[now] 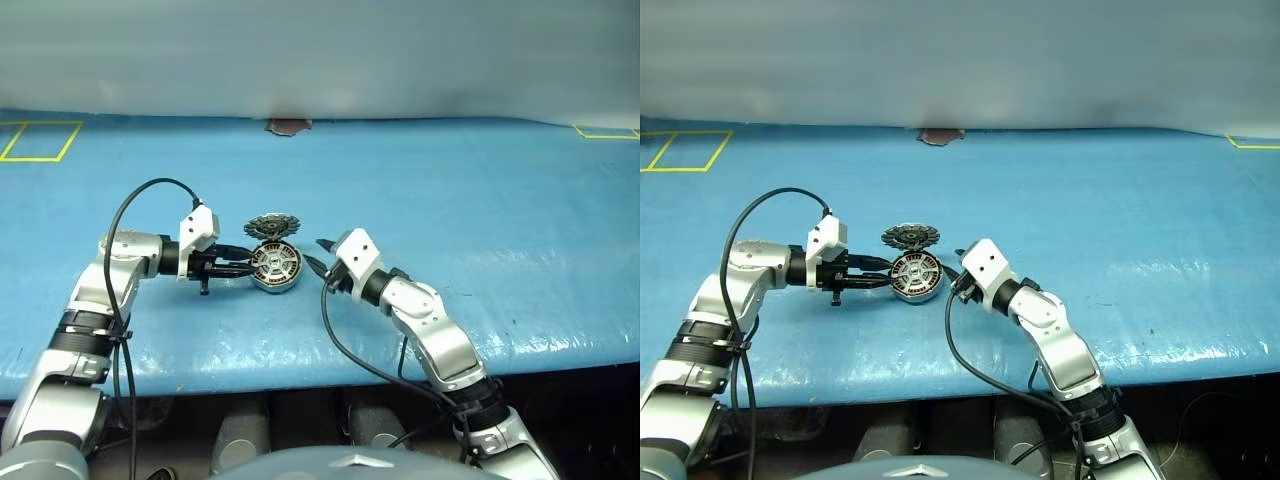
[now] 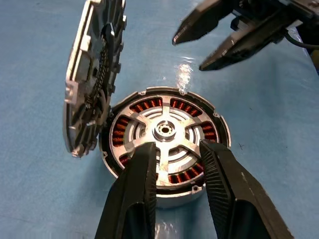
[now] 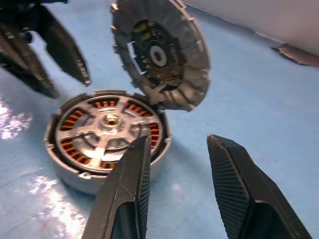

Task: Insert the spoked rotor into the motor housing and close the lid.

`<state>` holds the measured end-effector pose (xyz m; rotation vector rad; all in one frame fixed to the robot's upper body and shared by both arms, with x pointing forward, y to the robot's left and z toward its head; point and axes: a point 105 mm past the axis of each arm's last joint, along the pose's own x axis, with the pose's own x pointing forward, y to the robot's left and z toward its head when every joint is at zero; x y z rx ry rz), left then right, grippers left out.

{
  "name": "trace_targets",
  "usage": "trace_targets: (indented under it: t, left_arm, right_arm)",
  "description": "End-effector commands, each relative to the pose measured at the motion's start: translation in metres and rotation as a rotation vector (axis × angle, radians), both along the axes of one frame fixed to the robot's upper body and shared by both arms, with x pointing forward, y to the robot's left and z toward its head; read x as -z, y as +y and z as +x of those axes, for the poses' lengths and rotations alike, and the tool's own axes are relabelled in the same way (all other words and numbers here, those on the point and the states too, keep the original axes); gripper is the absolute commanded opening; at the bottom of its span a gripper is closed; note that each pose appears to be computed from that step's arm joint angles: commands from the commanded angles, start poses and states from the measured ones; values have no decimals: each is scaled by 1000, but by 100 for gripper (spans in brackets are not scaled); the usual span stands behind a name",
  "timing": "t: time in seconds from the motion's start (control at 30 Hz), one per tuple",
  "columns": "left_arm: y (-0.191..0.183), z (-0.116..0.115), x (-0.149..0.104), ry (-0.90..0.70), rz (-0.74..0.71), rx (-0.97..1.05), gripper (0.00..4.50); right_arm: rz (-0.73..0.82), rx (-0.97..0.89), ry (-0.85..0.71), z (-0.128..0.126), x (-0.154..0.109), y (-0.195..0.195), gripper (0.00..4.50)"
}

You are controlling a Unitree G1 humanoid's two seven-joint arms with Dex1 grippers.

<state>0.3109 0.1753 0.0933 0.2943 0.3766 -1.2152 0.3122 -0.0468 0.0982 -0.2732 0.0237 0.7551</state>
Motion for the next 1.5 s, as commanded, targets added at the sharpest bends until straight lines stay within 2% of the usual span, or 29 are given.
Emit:
trace_targets:
  t: [0.03, 0.27, 0.37, 0.5, 0.73, 0.9, 1.07, 1.3, 1.5]
  left_arm:
    - [9, -2, -8, -48, -2, -47, 147]
    - [5, -15, 9, -22, -31, -103, 147]
    - [4, -18, 11, -12, -44, -121, 150]
    - [9, -20, 11, -13, -44, -157, 150]
    - [17, -21, 11, -16, -33, -192, 150]
    - [34, -15, 4, -51, -15, -261, 150]
    - [48, -8, -2, -75, 3, -318, 150]
    - [42, -6, 0, -75, -3, -313, 150]
    - [35, -5, 2, -70, -26, -311, 150]
  right_arm:
    - [51, 70, -76, 16, -24, -9, 188]
    - [67, 68, -165, 50, -55, -3, 188]
    - [109, -18, -160, 55, -66, 13, 129]
    - [136, -121, -100, 57, -64, 39, 1]
    - [132, -206, -30, 50, -50, 59, 1]
    - [135, -248, 6, 35, -43, 62, 1]
    - [77, -303, 41, 11, -25, 64, 1]
    - [30, -333, 106, -8, 4, 68, 1]
    - [0, -306, 151, -11, 28, 69, 1]
